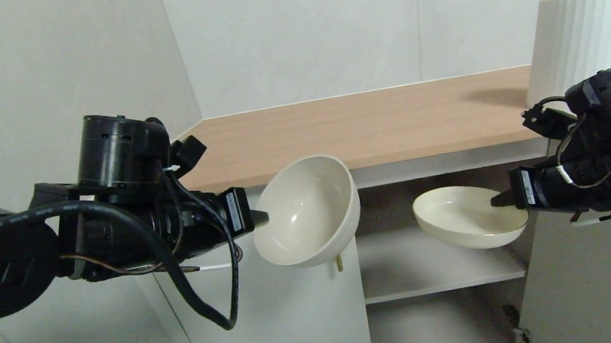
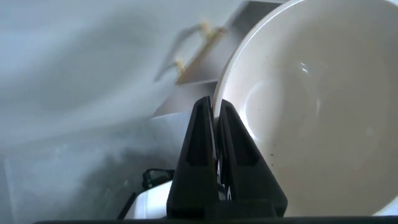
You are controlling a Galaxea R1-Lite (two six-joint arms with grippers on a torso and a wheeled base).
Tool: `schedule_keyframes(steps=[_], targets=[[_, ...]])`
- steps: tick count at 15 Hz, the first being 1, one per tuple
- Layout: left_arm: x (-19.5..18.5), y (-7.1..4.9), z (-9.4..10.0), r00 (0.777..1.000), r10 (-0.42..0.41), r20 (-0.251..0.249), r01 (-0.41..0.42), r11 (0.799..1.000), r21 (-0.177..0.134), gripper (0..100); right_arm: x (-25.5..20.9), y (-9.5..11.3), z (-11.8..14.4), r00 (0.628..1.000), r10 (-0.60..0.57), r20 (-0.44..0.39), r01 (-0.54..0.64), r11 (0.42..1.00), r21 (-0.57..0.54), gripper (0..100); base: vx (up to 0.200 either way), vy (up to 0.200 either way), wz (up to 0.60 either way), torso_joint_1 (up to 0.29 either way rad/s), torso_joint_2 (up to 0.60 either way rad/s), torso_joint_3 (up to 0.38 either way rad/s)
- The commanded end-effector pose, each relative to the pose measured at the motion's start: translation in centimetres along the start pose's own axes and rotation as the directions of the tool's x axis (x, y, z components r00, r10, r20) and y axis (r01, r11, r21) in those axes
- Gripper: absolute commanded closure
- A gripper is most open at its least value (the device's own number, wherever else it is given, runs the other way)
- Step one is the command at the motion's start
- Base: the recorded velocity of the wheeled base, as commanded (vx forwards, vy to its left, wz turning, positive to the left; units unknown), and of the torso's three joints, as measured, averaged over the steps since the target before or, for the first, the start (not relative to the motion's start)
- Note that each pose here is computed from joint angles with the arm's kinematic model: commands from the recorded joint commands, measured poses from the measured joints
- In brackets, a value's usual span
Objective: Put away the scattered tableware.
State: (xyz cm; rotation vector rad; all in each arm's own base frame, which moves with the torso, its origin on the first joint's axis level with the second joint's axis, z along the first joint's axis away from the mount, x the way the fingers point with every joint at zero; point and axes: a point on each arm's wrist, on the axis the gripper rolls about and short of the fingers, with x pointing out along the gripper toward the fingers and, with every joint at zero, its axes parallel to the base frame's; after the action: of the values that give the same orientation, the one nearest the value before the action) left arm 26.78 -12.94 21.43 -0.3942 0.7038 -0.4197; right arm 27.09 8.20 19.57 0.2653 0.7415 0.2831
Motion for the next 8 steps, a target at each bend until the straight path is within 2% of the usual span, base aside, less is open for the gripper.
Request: schedule_keyframes(steps=[1,4,8], targets=[[0.1,0.0,0.0,1.0,0.0,-0.002,0.0,1.0,-0.001,100,0.1,0.0,0.0,1.0,0.0,-0.004,0.0,1.0,-0.001,100,0.0,0.0,0.0,0.0,0.0,0.0],[-0.1,-0.1,-0.1,1.0,-0.005,-0.001,0.005,1.0,0.004,100,0.4,0.0,-0.1,1.0,0.001,-0.012,-0.001,1.0,-0.009,100,0.0,0.0,0.0,0.0,0.0,0.0],[0.7,-0.7,-1.5,0.997,-0.026,-0.067,0.031,0.997,0.076,100,5.3,0.5,-1.3,0.995,0.001,-0.099,-0.009,0.997,-0.07,100,0.0,0.0,0.0,-0.058,0.11,0.079]])
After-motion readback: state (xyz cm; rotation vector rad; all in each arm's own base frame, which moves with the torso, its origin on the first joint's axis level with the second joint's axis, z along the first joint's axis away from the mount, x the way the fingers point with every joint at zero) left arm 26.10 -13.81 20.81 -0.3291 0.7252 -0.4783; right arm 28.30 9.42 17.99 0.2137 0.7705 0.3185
